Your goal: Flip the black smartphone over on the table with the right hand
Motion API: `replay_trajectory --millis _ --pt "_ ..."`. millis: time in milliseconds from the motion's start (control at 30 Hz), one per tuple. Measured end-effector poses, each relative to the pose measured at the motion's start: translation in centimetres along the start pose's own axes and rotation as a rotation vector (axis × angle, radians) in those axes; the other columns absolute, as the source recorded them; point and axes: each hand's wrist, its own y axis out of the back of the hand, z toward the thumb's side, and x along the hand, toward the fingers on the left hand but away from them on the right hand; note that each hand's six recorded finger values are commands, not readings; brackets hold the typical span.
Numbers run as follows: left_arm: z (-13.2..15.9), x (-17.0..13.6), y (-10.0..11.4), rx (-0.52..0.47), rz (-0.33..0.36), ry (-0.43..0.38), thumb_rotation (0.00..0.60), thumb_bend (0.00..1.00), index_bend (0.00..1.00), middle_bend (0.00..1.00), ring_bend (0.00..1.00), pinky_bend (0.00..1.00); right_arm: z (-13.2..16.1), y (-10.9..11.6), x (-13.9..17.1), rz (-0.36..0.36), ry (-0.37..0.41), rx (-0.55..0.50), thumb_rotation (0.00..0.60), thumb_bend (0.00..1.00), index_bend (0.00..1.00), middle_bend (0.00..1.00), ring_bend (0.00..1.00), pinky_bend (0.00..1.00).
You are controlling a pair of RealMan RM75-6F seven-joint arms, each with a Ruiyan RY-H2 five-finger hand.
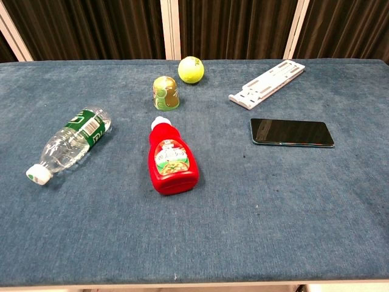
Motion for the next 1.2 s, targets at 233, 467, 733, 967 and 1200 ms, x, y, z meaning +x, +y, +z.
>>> replay_trajectory --millis 233,467,733,967,1200 --pt "0.1 0.2 0.0 -0.005 0.005 -0.005 0.6 0.12 0.08 0.13 0.05 0.0 1.1 -0.5 -1.2 0.005 0.018 -0.055 0.6 0.21 0.13 0.1 0.0 0.08" --pt "0.3 0.4 -0.1 -0.008 0.006 -0.011 0.6 0.12 0.08 0.13 0.05 0.0 3.3 -2.5 -4.5 0.077 0.043 -0.082 0.6 0.21 0.2 0.05 0.0 0.07" --pt "0.4 0.7 -0.5 -0.009 -0.006 -0.012 0.6 0.12 0.08 0.13 0.05 0.0 8.5 -7.4 -9.6 0.251 0.081 -0.084 0.6 0.21 0.33 0.0 0.0 0.02" --pt "0.2 0.9 -0.8 -0.007 -0.018 -0.009 0.6 0.12 0.08 0.13 0.05 0.0 12.9 -11.5 -13.0 0.355 0.11 -0.086 0.6 0.21 0.36 0.0 0.0 0.02" --pt "-0.3 0.9 -0.9 -0.002 -0.023 0.004 0.6 0.12 0.08 0.13 0.05 0.0 14.2 -13.2 -15.1 0.365 0.088 -0.091 0.6 0.21 0.36 0.0 0.0 0.02"
